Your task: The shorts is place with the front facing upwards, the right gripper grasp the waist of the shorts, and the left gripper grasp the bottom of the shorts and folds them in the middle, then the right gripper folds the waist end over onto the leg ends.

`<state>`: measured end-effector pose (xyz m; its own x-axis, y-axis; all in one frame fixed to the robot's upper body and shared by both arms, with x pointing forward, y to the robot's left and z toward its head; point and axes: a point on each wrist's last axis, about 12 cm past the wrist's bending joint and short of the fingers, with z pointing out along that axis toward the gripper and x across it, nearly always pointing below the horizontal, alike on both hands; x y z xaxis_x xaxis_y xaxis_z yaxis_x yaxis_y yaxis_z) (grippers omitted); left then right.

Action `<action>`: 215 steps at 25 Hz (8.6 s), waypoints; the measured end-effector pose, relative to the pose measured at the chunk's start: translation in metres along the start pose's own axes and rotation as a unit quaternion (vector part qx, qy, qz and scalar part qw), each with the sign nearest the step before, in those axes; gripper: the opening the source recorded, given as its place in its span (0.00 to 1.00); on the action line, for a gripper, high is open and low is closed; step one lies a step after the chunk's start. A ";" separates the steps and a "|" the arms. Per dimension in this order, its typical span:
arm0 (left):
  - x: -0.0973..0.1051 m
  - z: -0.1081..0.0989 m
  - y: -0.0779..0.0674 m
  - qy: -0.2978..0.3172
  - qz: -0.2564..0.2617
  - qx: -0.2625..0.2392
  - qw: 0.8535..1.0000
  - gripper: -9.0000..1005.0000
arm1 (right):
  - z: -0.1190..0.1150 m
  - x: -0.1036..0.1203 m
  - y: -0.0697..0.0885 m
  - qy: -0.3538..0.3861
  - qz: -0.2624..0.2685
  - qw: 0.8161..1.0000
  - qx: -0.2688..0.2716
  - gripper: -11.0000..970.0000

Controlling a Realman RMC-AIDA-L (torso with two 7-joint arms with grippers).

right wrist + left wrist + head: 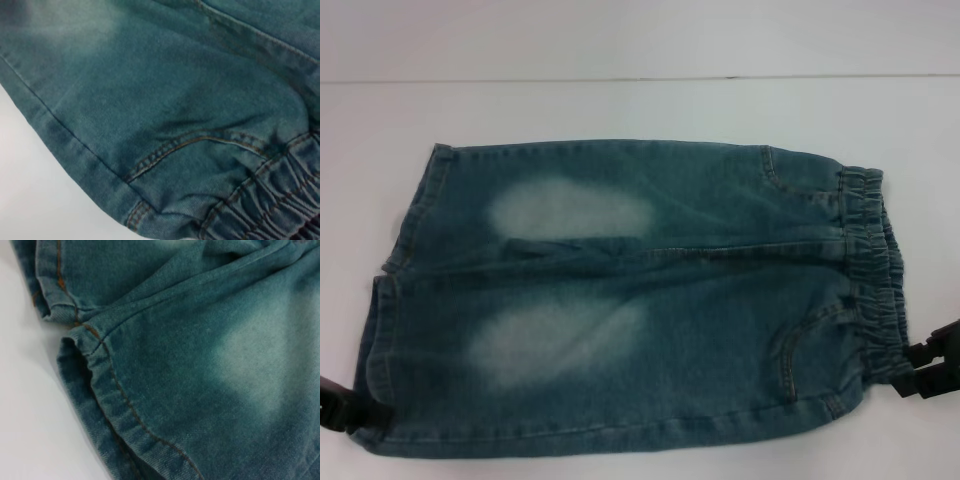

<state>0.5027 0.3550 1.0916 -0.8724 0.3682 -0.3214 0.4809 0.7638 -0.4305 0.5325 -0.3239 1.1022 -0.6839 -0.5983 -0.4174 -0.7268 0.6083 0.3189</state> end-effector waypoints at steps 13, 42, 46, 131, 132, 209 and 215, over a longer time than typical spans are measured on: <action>-0.001 0.000 -0.001 0.002 0.000 0.004 1.000 0.08 | -0.008 0.002 -0.003 0.011 0.015 1.000 0.011 0.65; 0.001 0.002 -0.002 0.001 -0.001 0.005 1.000 0.08 | 0.003 -0.012 0.005 0.010 -0.019 1.000 -0.014 0.72; 0.001 0.003 -0.003 0.001 -0.001 0.008 1.000 0.07 | 0.002 -0.015 0.003 0.002 -0.027 1.000 -0.005 0.72; -0.041 -0.038 0.001 -0.148 -0.034 0.031 0.988 0.26 | -0.044 -0.001 -0.022 -0.261 0.029 0.963 0.067 0.05; -0.043 -0.033 0.000 -0.131 -0.033 0.029 0.990 0.30 | -0.043 -0.002 -0.022 -0.260 0.027 0.963 0.067 0.05; -0.104 0.024 -0.016 -0.007 -0.023 0.000 1.000 0.09 | -0.021 -0.013 -0.010 -0.243 -0.009 0.969 0.041 0.05; -0.106 0.025 -0.019 -0.019 -0.014 -0.001 1.000 0.02 | -0.019 -0.012 -0.010 -0.243 -0.006 0.969 0.038 0.05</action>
<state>0.5884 0.2881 1.1132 -0.8817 0.3259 -0.3412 0.4560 0.7743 -0.4388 0.5469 -0.3325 1.1202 -0.5509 -0.3003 -0.7787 -0.7158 0.6498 0.2558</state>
